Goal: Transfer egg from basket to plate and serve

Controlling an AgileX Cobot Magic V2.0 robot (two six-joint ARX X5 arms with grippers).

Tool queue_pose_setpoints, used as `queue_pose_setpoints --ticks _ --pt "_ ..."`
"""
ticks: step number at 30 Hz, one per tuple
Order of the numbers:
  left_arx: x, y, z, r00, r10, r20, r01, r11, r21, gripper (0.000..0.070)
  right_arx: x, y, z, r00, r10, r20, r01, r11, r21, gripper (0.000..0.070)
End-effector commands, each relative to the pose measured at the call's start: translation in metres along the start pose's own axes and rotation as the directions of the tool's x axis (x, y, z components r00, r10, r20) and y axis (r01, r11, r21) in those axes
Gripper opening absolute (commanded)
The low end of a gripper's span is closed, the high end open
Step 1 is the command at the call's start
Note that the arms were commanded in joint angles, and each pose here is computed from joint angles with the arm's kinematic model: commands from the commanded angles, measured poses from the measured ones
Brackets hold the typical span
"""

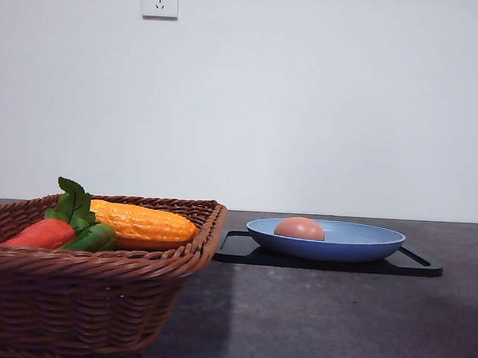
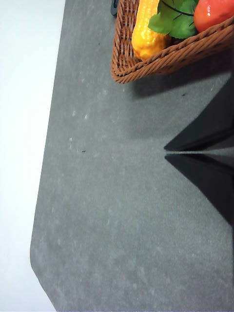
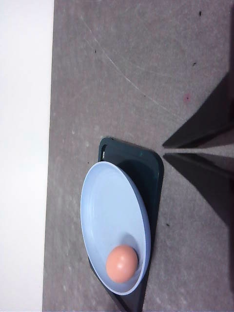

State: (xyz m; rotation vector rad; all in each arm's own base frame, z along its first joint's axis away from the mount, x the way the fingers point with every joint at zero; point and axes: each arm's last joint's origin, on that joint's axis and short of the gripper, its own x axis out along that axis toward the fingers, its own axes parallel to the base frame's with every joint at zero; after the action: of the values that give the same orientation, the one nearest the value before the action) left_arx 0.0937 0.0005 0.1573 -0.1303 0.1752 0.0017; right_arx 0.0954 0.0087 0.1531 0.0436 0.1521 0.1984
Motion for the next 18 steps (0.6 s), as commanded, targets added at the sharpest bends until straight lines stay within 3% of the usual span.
queue_pose_setpoints --ticks 1,18 --pt "0.0023 0.0012 -0.0090 0.999 0.005 -0.039 -0.005 1.000 -0.009 0.0000 0.0006 -0.0001 -0.0022 1.000 -0.001 -0.005 0.001 1.000 0.017 0.0000" --pt "0.0023 0.0012 -0.0090 0.999 0.005 -0.039 -0.005 1.000 -0.009 0.0000 0.0006 -0.0001 -0.0022 1.000 -0.001 -0.005 0.001 1.000 0.017 0.0000"
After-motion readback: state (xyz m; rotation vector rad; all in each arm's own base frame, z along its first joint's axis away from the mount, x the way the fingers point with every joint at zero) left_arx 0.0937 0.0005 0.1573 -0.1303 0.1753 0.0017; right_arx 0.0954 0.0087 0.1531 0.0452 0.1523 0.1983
